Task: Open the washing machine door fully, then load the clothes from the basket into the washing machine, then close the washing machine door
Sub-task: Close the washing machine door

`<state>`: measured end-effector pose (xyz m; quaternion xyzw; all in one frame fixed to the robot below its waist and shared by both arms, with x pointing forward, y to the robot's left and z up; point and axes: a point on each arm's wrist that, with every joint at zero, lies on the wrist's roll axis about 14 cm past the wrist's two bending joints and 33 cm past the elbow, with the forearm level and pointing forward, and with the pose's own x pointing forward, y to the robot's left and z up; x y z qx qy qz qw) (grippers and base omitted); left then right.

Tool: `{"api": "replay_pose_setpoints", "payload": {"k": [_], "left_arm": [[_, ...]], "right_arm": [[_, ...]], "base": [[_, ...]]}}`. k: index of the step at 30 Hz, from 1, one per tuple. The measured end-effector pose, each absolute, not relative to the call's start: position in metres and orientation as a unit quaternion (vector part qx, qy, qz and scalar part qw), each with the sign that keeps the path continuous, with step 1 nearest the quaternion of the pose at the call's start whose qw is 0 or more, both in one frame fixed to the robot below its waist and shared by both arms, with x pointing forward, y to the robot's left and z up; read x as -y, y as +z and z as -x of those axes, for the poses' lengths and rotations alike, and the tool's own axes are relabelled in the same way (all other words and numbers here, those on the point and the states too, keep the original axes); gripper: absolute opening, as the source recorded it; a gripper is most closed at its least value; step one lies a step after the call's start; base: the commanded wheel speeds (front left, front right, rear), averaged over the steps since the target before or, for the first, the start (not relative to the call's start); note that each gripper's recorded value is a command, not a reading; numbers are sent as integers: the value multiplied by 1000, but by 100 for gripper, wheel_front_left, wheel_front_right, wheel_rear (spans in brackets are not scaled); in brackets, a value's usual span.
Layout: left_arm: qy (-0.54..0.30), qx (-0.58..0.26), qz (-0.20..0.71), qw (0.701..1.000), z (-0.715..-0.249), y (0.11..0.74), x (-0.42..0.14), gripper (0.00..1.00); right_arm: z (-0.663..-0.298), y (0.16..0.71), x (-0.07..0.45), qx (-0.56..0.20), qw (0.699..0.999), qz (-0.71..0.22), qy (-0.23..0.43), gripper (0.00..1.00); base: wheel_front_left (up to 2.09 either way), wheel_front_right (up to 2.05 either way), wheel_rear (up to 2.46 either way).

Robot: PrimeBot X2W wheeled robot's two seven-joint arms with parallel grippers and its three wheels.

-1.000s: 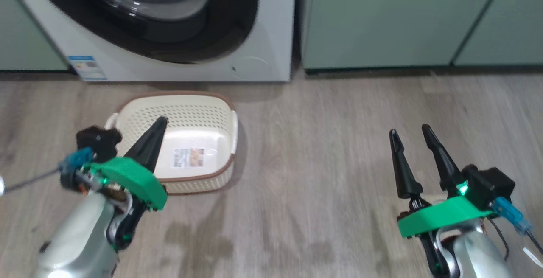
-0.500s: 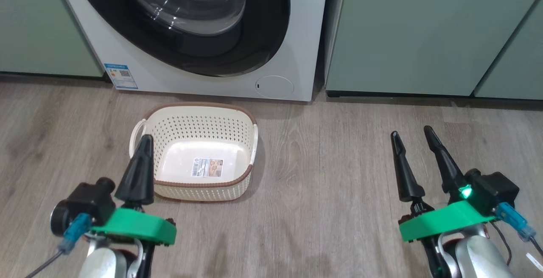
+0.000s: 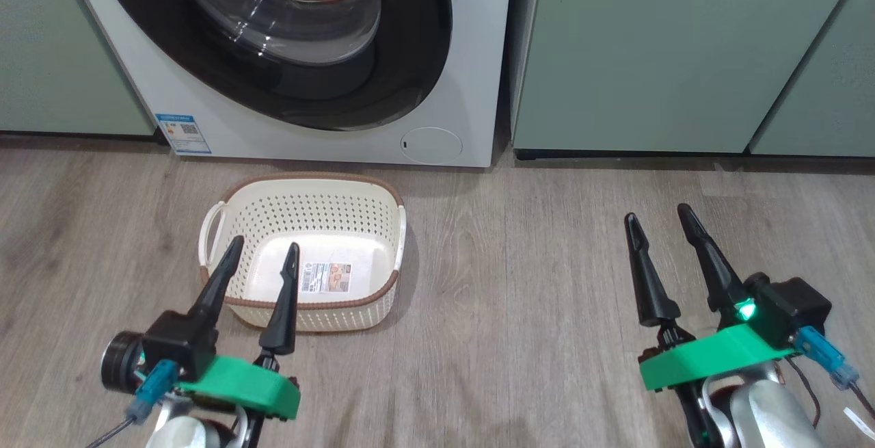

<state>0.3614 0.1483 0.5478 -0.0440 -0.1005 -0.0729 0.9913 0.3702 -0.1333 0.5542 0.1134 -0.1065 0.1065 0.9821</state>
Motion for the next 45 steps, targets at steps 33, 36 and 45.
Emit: {"api": "replay_pose_setpoints", "payload": {"k": [33, 36, 45], "left_arm": [[-61, 87, 49, 993, -360, 539, -148, 100], [-58, 78, 53, 994, -362, 533, -149, 100], [-42, 65, 55, 995, -393, 524, -159, 100]], "right_arm": [[-372, 545, 126, 92, 982, -114, 117, 0], [-376, 544, 115, 89, 981, -101, 140, 0], [-432, 570, 50, 129, 950, -30, 283, 0]], "base": [[0, 0, 0], [0, 0, 0], [0, 0, 0]]}}
